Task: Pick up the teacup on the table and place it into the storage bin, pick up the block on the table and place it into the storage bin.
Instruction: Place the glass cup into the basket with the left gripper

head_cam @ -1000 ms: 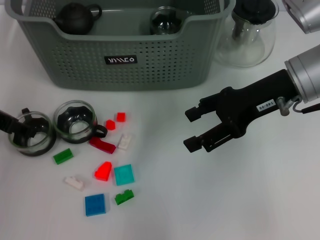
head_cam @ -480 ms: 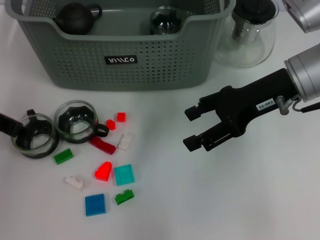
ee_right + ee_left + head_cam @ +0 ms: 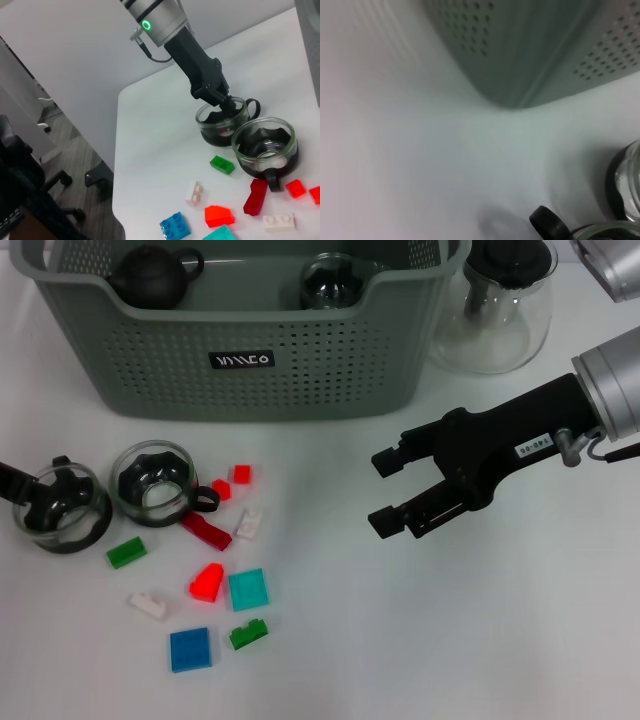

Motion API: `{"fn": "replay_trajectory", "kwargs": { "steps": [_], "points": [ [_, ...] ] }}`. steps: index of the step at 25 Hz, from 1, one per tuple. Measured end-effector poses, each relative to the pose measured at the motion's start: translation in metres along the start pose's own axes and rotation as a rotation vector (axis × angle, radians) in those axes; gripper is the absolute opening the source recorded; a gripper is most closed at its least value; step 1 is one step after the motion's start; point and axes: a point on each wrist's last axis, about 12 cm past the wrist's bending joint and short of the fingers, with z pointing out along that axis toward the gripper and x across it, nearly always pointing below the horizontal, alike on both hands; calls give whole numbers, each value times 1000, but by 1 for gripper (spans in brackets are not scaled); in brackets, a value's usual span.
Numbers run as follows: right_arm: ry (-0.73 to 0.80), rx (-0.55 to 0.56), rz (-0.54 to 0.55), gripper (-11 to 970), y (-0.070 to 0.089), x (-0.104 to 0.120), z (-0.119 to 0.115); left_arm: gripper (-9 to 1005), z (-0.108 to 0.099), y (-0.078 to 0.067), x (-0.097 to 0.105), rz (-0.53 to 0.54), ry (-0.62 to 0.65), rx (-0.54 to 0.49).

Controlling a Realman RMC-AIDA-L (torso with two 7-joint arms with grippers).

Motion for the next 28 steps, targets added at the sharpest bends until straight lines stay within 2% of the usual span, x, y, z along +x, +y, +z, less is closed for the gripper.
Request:
{"fn": "replay_trajectory", "kwargs": {
  "steps": [4, 7, 10, 14, 16, 18, 20, 23, 28],
  "points": [
    [1, 4, 2, 941, -1, 1, -2, 59, -15, 4, 3, -23, -19, -2],
    [5, 12, 12, 942, -2, 2, -6, 48, -44, 4, 4, -46, -131, 62],
    [2, 21, 28, 941, -3, 6, -13, 48, -77, 1, 1, -46, -335, 232],
    [5, 11, 61, 941, -3, 12, -19, 48, -114, -5, -15, 18, -649, 534],
    [16, -13, 75, 942, -1, 15, -23, 48, -127, -8, -28, 67, -751, 621],
    [28, -43, 96, 942, 1, 18, -29, 48, -139, -12, -46, 124, -817, 656],
    [30, -68, 135, 941, 4, 21, -42, 48, -146, -16, -65, 171, -826, 641],
    [15, -68, 162, 941, 5, 23, -53, 48, -150, -21, -105, 219, -767, 522],
    [-6, -50, 222, 942, 5, 26, -70, 49, -133, -33, -155, 248, -590, 289]
  ]
}}
